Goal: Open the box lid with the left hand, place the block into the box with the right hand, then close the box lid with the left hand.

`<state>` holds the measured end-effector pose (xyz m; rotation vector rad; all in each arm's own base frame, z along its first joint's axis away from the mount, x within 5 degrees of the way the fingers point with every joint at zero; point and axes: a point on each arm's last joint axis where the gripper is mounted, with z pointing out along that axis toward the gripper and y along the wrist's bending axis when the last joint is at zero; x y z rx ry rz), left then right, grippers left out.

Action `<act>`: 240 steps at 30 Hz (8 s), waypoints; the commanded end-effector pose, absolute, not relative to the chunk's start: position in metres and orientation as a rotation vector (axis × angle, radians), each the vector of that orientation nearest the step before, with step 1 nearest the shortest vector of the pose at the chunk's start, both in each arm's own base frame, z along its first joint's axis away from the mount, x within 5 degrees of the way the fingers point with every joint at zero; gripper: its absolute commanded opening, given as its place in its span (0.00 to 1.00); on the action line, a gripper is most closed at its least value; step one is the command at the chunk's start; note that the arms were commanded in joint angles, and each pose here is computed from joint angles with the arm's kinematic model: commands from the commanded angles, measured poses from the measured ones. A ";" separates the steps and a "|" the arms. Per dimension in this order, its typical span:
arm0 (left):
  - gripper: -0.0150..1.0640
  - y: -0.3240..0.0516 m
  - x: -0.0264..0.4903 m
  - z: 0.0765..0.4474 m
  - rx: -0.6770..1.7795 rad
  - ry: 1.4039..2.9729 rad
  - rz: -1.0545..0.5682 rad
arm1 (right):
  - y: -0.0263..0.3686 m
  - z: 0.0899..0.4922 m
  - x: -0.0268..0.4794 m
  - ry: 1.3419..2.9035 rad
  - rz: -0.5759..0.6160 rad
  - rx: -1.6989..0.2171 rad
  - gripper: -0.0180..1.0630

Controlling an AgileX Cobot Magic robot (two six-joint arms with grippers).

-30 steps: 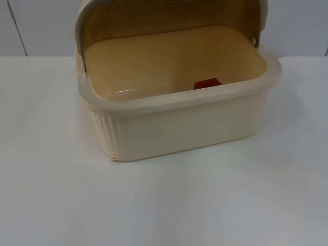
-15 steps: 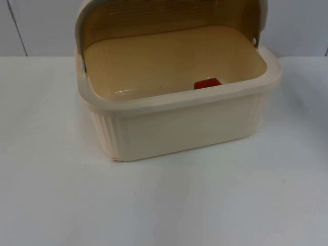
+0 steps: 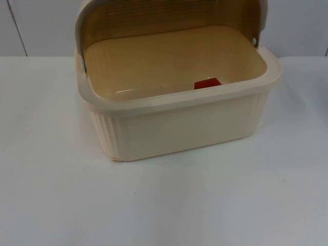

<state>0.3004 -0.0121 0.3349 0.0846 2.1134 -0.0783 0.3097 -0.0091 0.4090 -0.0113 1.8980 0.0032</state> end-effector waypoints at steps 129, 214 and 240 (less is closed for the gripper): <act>0.01 -0.226 0.325 0.222 1.591 1.784 0.148 | -0.010 0.413 0.309 1.863 0.034 0.031 0.99; 0.45 0.011 0.355 0.375 0.053 2.014 -0.139 | -0.010 0.413 0.308 1.866 0.036 0.032 0.99; 0.99 -0.026 0.336 0.398 0.165 1.950 -0.252 | -0.009 0.434 0.289 1.790 0.009 0.006 0.99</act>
